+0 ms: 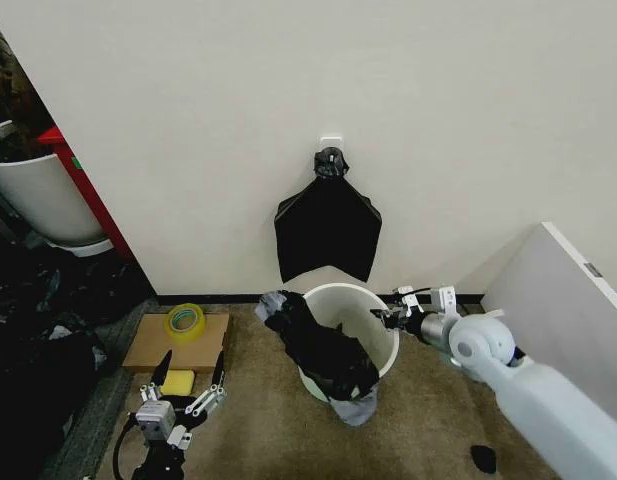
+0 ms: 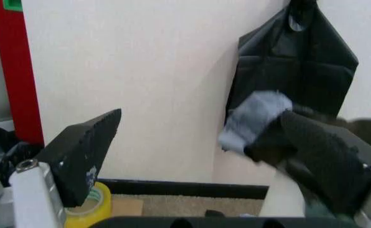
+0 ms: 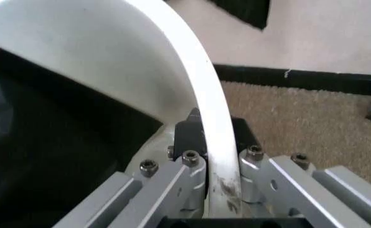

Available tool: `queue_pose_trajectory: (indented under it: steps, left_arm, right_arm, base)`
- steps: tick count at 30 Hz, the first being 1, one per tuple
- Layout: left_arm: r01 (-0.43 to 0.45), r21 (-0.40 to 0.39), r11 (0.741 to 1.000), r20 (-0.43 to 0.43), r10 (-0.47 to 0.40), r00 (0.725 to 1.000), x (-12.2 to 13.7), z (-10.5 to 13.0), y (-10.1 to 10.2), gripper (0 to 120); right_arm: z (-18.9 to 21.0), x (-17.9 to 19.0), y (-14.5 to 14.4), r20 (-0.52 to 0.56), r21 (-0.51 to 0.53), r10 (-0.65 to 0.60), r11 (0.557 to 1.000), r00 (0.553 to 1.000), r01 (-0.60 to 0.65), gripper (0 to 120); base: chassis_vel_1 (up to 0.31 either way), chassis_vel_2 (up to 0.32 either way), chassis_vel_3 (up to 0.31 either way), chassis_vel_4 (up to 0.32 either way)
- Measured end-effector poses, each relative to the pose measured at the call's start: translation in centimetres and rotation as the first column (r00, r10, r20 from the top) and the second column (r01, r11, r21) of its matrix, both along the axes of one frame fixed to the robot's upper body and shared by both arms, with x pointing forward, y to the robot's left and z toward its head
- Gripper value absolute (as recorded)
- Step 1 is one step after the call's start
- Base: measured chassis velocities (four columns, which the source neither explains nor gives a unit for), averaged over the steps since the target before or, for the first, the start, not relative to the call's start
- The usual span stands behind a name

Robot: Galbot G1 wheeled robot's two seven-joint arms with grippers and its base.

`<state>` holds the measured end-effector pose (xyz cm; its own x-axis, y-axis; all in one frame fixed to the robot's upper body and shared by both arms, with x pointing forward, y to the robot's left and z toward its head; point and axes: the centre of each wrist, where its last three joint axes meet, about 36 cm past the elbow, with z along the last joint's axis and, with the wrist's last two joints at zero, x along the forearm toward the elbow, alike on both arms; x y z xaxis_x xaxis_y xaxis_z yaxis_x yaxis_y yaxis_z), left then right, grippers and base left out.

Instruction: Place the garbage bag over the trash bin.

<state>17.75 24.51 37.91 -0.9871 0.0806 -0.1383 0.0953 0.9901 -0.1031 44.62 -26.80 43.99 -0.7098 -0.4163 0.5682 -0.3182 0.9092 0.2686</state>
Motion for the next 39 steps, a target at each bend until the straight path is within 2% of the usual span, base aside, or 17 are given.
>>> queue_pose_trajectory:
  steps: [6, 8, 10, 25, 32, 39]
  left_arm:
    - [-0.005, -0.014, 1.0, 0.006, 0.005, 1.0, 0.2, 0.7, -0.3, 99]
    - [-0.005, -0.015, 1.0, 0.005, 0.006, 1.0, 0.1, 0.7, -0.4, 99]
    - [-0.007, -0.017, 1.0, 0.0, 0.007, 1.0, -0.1, 0.6, -0.5, 99]
    - [-0.022, -0.026, 0.999, -0.008, 0.022, 1.0, -0.2, 0.4, -0.4, 99]
    - [-0.015, -0.029, 0.999, -0.017, 0.015, 1.0, 0.5, 0.5, -0.3, 99]
    - [-0.023, -0.037, 0.999, -0.019, 0.023, 1.0, 0.6, 0.4, -0.6, 99]
  right_arm:
    - [0.1, -1.3, 2.6, -0.003, 0.021, -0.193, 0.981, 0.981, 0.193, 1]
    - [0.2, -1.3, 3.0, -0.001, 0.027, -0.212, 0.977, 0.977, 0.212, 1]
    - [0.6, -1.8, 4.5, -0.016, 0.038, -0.272, 0.961, 0.962, 0.273, 1]
    - [-1.7, -4.3, 10.2, -0.021, 0.01, -0.36, 0.933, 0.933, 0.36, 1]
    - [-3.8, -4.7, 10.9, -0.027, -0.049, -0.356, 0.934, 0.934, 0.355, 1]
    - [-4.8, -4.4, 10.9, -0.03, -0.061, -0.369, 0.928, 0.929, 0.367, 1]
  base:
    - [0.0, 0.0, 0.0, 0.0]
    - [0.0, 0.0, 0.0, 0.0]
    - [0.0, 0.0, 0.0, 0.0]
    - [0.0, 0.0, 0.0, 0.0]
    - [0.0, 0.0, 0.0, 0.0]
    - [0.0, 0.0, 0.0, 0.0]
